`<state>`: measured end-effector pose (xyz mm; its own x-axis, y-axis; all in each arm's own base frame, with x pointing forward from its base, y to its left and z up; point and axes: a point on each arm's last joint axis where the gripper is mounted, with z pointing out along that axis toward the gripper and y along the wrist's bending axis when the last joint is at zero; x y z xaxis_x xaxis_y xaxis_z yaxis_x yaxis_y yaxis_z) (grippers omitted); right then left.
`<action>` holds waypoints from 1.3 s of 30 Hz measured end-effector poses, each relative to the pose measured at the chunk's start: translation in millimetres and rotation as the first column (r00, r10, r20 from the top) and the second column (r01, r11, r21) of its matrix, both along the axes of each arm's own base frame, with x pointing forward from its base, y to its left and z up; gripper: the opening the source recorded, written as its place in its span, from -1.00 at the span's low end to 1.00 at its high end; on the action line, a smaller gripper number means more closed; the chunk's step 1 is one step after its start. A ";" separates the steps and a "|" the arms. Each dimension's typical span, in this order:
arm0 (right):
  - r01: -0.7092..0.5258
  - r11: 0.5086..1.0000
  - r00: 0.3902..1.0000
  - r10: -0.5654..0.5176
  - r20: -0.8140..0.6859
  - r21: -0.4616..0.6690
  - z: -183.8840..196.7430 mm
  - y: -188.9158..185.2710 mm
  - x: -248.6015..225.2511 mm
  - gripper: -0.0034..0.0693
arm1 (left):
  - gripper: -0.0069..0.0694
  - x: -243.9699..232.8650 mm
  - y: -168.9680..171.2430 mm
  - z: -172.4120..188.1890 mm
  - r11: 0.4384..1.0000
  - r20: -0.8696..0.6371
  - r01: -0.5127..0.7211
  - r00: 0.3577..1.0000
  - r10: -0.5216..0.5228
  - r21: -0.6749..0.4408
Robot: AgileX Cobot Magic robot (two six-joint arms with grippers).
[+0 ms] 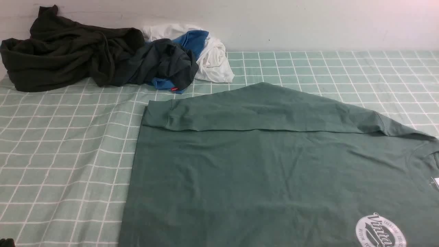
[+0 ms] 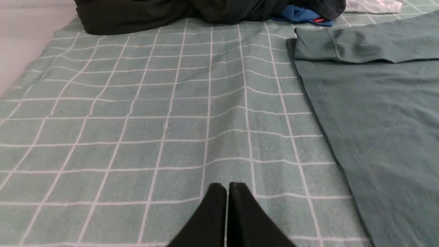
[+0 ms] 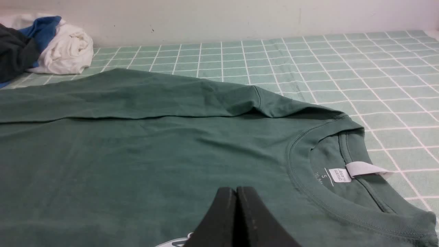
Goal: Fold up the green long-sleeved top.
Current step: Use the left arm to clamp the cuff closest to it
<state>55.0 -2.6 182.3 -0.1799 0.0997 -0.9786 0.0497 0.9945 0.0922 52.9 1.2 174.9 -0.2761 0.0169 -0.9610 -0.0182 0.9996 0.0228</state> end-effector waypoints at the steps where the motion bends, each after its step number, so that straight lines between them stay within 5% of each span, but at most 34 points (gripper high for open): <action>1: 0.000 1.000 1.000 0.000 0.000 0.000 0.0 0.0 0.0 -0.94 | -0.83 0.0 0.0 0.0 1.000 0.000 0.000 1.000 0.000 0.000; 39: 0.000 0.998 1.000 0.000 -0.002 -0.061 0.0 -1.0 0.0 -0.94 | -0.83 0.0 0.0 0.0 1.000 0.000 0.000 1.000 0.000 0.000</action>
<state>55.0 -3.6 182.4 -0.1820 0.0400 -0.9825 0.0495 0.9983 0.0315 52.9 1.2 174.9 -0.2761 0.0169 -0.9610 -0.0182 0.9996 0.0228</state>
